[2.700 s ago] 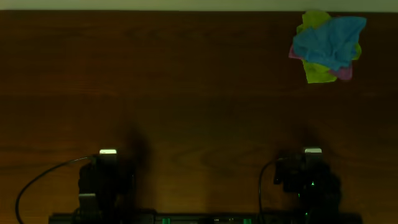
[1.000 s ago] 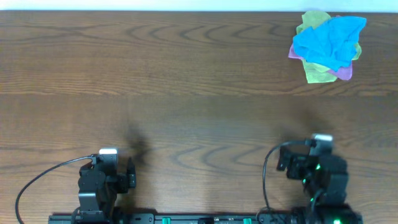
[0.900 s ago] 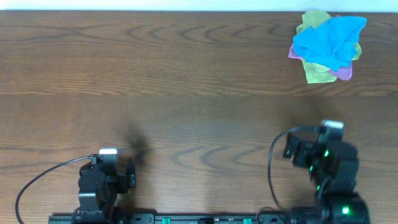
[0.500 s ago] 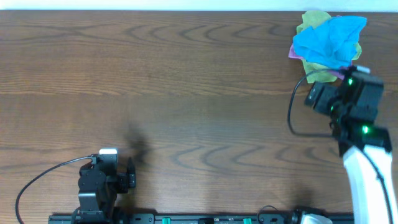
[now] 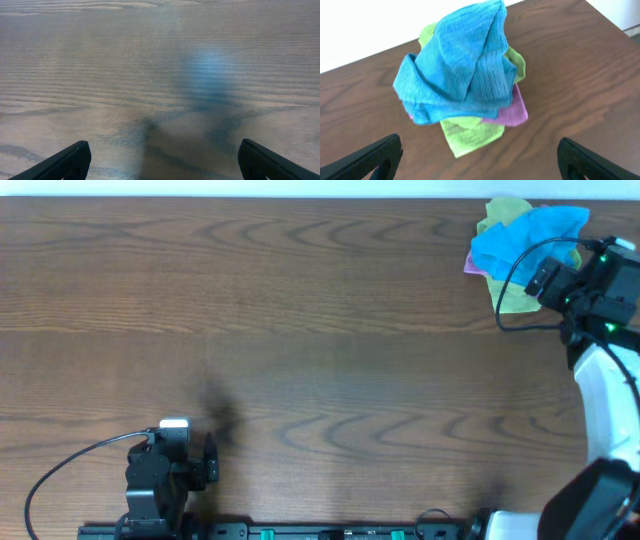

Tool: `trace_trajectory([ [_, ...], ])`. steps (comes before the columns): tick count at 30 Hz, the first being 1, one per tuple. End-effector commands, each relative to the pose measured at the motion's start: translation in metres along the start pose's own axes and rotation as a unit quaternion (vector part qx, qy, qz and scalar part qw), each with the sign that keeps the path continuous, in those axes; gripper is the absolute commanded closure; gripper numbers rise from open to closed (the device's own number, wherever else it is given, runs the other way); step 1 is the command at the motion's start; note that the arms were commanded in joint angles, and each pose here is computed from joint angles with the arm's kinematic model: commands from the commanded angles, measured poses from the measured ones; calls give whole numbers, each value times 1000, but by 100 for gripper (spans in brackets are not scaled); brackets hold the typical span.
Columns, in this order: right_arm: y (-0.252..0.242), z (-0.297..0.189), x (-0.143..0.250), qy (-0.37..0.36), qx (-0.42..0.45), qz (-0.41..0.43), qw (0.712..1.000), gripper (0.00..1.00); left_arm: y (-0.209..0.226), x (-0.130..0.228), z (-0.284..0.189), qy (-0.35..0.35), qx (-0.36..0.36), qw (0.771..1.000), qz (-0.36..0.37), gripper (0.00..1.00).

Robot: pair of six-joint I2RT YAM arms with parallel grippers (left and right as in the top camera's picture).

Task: Fold the cloth
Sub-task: 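Reach the right gripper to the cloth pile and lower onto blue cloth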

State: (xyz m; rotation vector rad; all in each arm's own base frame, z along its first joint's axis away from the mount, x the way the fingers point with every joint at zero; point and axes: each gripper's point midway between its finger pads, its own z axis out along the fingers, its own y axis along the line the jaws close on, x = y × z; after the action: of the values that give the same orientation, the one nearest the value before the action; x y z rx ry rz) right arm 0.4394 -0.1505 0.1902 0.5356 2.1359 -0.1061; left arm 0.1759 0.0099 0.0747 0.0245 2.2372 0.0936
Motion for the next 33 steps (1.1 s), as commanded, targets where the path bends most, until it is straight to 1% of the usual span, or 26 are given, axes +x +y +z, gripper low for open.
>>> trace_trajectory([
  [1,2,7,-6,-6,-12,3,1000,1,4,22,8,34,-13,999,13,5],
  [2,2,8,-6,-7,-11,3,1000,1,4,22,8,34,-13,999,13,5],
  [6,-15,9,-6,-10,36,4,999,1,4,22,8,34,-12,999,13,5],
  [11,-13,19,-17,-37,28,2,999,1,4,22,8,34,-13,999,13,5],
  [13,-13,30,-17,-41,27,3,999,1,4,22,8,34,-13,999,13,5],
  [17,-4,61,-11,-18,0,3,1000,1,4,22,8,34,-13,999,13,5],
  [22,4,96,-13,-1,-20,18,1000,1,4,22,8,34,-13,999,13,5],
  [27,10,122,-17,7,-34,40,999,1,4,22,8,34,-12,999,13,5],
  [33,12,138,-6,22,-39,54,998,1,4,22,8,34,-13,999,13,5],
])
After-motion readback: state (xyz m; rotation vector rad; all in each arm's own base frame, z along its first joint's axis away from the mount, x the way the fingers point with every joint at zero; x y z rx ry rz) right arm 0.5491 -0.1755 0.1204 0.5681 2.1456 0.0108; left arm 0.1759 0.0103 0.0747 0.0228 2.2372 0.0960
